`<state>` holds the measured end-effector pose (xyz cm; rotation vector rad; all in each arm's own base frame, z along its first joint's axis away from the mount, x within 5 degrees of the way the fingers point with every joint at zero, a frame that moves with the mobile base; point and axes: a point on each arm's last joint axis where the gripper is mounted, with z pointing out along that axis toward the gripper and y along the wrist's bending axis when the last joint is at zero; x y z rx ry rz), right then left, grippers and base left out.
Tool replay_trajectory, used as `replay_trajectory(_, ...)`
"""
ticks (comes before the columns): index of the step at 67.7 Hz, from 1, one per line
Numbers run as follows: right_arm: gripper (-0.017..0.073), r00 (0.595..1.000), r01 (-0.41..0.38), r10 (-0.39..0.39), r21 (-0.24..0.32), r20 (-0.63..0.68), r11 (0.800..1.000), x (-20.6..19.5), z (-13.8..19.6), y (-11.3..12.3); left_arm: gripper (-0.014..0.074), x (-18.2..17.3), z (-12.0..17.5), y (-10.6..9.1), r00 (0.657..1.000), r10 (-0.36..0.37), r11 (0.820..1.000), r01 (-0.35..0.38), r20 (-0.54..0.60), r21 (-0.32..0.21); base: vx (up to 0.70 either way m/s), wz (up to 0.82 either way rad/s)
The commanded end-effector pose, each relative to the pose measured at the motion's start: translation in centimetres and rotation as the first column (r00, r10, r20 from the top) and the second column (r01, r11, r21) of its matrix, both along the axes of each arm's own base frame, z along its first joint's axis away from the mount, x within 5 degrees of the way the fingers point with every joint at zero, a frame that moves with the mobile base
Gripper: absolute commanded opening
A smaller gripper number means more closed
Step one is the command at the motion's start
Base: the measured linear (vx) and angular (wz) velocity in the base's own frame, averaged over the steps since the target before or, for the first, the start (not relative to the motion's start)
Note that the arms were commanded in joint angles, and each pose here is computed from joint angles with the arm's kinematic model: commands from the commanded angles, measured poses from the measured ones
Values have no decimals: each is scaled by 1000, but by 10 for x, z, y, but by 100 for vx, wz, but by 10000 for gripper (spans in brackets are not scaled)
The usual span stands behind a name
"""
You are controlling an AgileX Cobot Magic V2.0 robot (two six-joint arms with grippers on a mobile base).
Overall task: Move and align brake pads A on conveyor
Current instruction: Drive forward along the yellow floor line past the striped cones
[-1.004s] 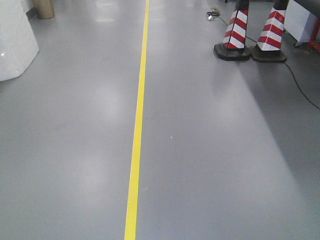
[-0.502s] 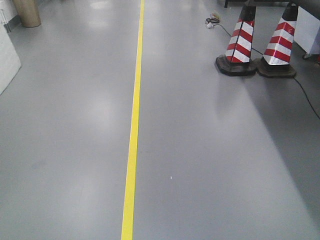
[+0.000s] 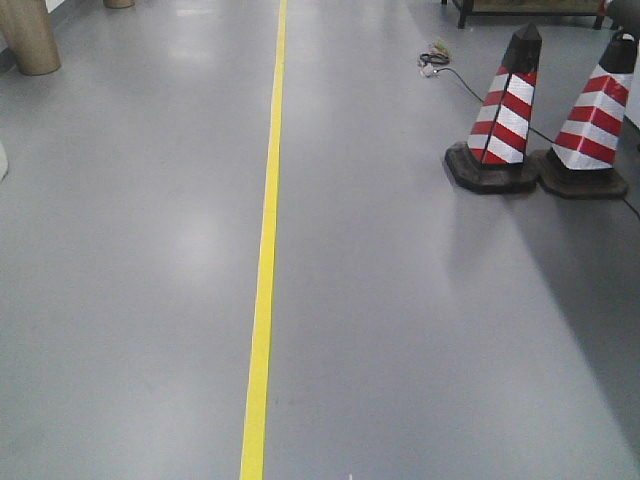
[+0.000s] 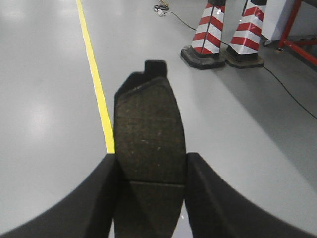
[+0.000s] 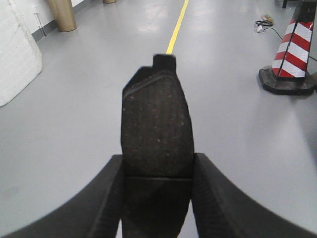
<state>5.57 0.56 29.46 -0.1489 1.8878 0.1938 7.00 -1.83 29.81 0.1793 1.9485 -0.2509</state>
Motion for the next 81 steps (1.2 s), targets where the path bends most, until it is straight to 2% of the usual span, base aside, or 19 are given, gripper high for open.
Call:
replay_trajectory(1, -4, 994, -21, 21, 1, 109, 1000, 2, 16, 2, -6, 3, 16, -3, 994, -21, 999, 25, 107, -37, 76, 1)
replay_trajectory(81, -4, 994, -21, 21, 1, 108, 1000, 2, 16, 2, -6, 3, 16, -3, 994, -21, 999, 25, 107, -37, 74, 2)
